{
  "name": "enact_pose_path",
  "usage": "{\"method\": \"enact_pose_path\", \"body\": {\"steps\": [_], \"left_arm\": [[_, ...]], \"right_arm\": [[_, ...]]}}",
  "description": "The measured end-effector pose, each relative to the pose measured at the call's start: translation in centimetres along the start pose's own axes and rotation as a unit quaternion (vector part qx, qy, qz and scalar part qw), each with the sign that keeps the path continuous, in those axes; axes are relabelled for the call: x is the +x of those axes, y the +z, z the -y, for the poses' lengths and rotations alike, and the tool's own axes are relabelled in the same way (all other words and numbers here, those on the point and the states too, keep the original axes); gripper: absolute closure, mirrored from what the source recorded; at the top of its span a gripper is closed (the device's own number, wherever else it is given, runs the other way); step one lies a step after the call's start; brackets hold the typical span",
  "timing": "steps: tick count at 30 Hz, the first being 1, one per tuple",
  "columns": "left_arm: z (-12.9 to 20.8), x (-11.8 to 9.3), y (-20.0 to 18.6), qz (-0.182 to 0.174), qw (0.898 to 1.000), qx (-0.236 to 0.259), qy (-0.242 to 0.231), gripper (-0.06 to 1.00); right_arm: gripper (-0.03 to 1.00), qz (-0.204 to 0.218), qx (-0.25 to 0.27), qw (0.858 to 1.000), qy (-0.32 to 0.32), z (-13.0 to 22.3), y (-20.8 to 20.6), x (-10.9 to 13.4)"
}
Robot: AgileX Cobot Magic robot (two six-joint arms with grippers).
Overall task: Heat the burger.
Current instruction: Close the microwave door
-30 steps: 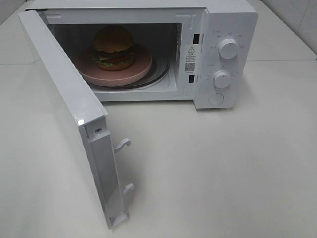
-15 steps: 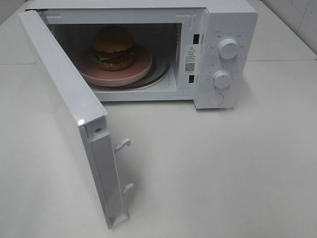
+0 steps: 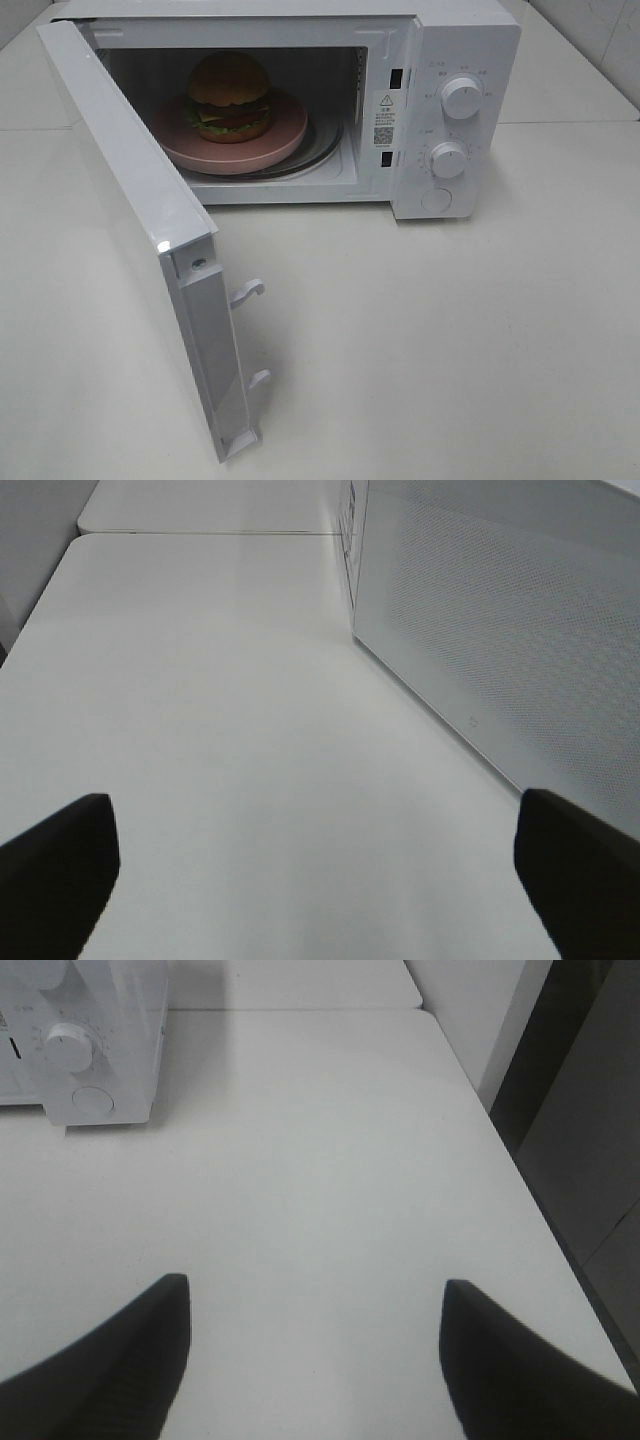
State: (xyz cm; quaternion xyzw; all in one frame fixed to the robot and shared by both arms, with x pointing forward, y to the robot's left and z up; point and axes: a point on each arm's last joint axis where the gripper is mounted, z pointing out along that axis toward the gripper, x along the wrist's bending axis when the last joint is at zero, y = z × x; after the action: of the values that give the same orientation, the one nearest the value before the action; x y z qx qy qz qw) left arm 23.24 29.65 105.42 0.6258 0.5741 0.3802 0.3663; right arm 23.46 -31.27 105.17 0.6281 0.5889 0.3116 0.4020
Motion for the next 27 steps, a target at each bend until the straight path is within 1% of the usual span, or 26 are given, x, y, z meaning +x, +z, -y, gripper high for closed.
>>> {"method": "enact_pose_path", "body": {"steps": [6, 9, 27], "left_arm": [[0.0, 0.0, 0.0, 0.0, 1.0, 0.0, 0.0, -0.05], [0.0, 0.0, 0.0, 0.0, 1.0, 0.0, 0.0, -0.05], [0.0, 0.0, 0.0, 0.0, 1.0, 0.0, 0.0, -0.05]], "right_arm": [[0.35, -0.002, -0.005, 1.0, 0.0, 0.28, -0.25, 0.0], [0.36, -0.002, -0.005, 1.0, 0.0, 0.28, -0.25, 0.0], [0.37, -0.003, -0.005, 1.0, 0.005, 0.28, -0.25, 0.01]]}}
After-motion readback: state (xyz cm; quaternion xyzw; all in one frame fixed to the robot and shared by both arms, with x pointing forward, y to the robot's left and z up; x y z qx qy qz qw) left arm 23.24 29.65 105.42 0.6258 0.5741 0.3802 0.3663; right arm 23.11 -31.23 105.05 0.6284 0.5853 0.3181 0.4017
